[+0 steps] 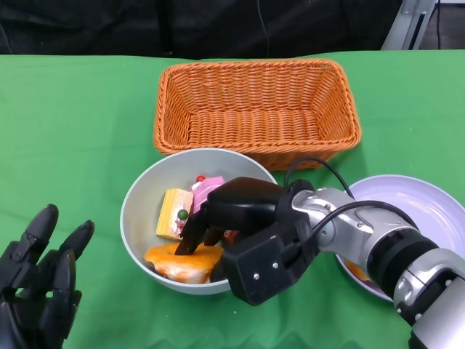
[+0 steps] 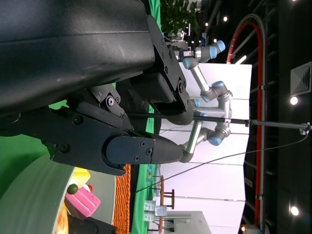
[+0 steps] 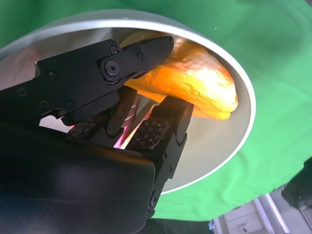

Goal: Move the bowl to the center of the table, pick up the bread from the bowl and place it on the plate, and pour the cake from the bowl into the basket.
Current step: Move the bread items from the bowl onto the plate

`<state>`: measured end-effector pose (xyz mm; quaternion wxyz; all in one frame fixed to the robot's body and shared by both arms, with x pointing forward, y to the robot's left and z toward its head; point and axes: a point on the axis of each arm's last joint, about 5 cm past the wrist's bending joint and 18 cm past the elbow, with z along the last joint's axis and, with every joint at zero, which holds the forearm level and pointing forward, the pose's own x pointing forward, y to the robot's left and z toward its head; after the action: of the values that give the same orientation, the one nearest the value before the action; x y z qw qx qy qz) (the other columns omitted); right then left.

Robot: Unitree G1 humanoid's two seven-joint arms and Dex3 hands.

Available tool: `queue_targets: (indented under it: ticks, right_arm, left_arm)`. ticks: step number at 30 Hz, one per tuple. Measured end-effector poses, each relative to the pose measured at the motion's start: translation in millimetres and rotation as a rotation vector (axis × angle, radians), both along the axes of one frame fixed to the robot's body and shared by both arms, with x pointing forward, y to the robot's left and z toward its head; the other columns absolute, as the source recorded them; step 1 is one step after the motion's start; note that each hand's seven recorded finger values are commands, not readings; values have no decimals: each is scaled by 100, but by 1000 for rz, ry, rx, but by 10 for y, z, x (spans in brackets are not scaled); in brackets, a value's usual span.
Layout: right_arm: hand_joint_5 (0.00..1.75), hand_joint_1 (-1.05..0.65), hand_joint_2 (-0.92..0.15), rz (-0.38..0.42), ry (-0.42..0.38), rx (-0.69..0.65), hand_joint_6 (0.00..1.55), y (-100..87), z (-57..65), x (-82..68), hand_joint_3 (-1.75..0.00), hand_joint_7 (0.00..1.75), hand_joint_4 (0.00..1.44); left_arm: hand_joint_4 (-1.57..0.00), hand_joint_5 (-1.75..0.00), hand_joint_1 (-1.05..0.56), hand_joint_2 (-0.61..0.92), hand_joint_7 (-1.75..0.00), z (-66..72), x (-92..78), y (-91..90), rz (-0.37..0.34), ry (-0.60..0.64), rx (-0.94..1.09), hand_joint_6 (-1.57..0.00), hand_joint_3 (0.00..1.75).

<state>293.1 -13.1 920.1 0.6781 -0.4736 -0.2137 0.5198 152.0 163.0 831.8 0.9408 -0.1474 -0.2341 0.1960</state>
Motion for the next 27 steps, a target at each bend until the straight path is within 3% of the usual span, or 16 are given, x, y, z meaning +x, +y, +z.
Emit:
queue_targets:
  ticks: [17,27]
  right_arm:
    - [16,-22,-81,-51,15,71,112,-53,48,48,0,1,108]
    - [19,-25,-85,-71,20,126,113,-124,147,110,-1,0,111]
  left_arm:
    - [-100,0,-47,92,0,-13,16,17,-8,0,-11,-85,33]
    - [-100,0,-48,92,0,-12,47,33,-16,-2,-5,-85,33]
